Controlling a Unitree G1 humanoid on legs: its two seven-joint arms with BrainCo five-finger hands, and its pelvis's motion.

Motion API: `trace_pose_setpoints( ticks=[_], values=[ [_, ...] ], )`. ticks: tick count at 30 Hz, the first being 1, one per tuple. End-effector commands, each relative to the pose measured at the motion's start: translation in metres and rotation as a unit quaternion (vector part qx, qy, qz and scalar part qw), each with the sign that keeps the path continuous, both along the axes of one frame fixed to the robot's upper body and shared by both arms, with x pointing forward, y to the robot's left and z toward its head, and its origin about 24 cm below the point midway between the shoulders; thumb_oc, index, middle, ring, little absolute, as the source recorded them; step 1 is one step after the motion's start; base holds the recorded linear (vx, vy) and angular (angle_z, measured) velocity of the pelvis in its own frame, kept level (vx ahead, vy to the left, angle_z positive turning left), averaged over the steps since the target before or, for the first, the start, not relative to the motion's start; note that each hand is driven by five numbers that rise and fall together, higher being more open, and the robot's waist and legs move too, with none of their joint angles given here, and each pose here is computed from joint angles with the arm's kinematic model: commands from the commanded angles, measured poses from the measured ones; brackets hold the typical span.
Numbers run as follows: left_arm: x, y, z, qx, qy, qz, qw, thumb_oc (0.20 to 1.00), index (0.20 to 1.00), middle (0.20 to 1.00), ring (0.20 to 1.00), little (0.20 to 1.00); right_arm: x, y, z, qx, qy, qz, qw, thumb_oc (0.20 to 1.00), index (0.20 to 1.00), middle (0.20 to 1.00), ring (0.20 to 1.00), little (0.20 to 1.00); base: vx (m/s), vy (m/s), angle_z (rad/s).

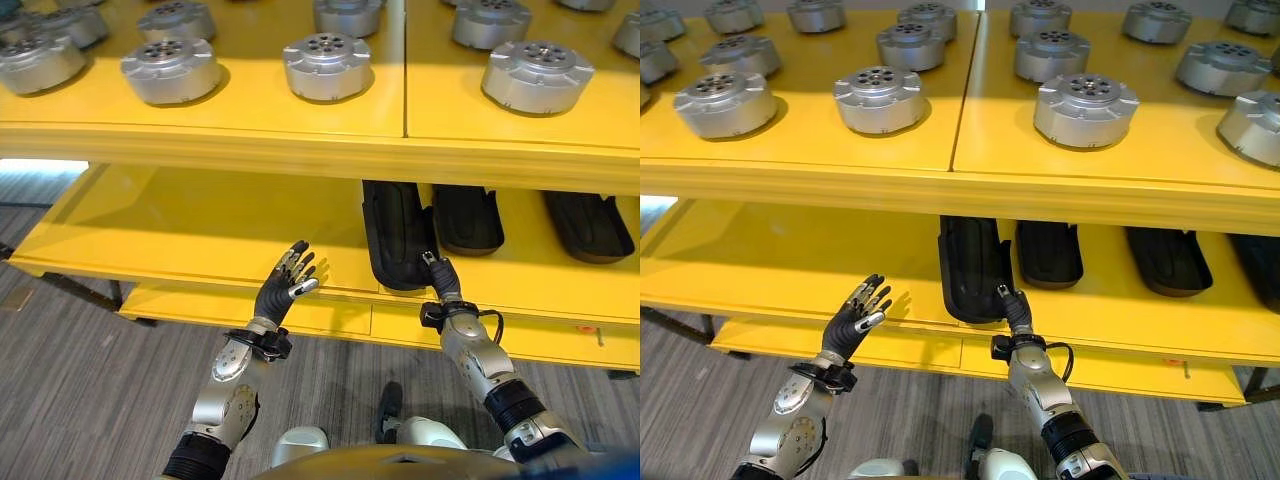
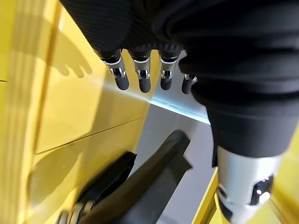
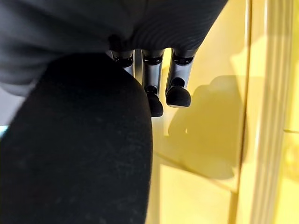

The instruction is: Move parts from the plastic box to the shelf.

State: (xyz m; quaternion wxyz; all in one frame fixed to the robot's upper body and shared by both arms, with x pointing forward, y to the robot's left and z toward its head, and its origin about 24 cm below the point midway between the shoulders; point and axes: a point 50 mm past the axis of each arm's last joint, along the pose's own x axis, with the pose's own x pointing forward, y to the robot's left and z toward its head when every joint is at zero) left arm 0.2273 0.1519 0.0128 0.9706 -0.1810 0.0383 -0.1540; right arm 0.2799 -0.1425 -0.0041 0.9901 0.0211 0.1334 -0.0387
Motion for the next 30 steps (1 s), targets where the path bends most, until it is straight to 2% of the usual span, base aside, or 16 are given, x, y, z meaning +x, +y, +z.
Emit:
trace_pose_setpoints(
  ticks=[1, 10, 17, 24, 28, 30],
  values=[
    [0.0, -0.008, 0.012, 0.009, -0.042, -0.039, 0.998, 1.0, 1.0, 1.0, 1.0, 1.0, 0.026, 0.01, 0.043, 0.001, -0.096, -0.003, 0.995, 0.2, 0.2, 0.2, 0.2, 0.2, 0.04, 0.257, -0.01],
    [0.007, -0.002, 0.017, -0.004, -0.04, -0.022, 0.999, 1.0, 1.0, 1.0, 1.0, 1.0, 0.034, 0.011, 0.046, -0.038, -0.086, 0.033, 0.995, 0.2, 0.2, 0.2, 0.2, 0.2, 0.06, 0.38, -0.05],
    [0.007, 0.001, 0.012, 0.041, -0.044, -0.051, 0.997, 1.0, 1.0, 1.0, 1.0, 1.0, 0.022, -0.004, 0.033, -0.018, -0.075, -0.013, 0.997, 0.2, 0.2, 0.2, 0.2, 0.2, 0.01, 0.365, -0.38],
    [0.007, 0.004, 0.016, 0.069, -0.053, -0.064, 0.994, 1.0, 1.0, 1.0, 1.0, 1.0, 0.019, -0.009, 0.033, 0.003, -0.078, -0.038, 0.996, 0.2, 0.2, 0.2, 0.2, 0.2, -0.04, 0.189, -0.13],
    [0.0, 0.015, 0.015, 0.083, -0.05, -0.031, 0.995, 1.0, 1.0, 1.0, 1.0, 1.0, 0.019, 0.002, 0.035, 0.01, -0.083, -0.004, 0.996, 0.2, 0.2, 0.2, 0.2, 0.2, -0.07, 0.05, -0.82],
    [0.008, 0.016, 0.019, 0.077, -0.044, -0.022, 0.996, 1.0, 1.0, 1.0, 1.0, 1.0, 0.021, -0.003, 0.038, 0.005, -0.089, -0.009, 0.996, 0.2, 0.2, 0.2, 0.2, 0.2, -0.06, -0.155, -0.54]
  ],
)
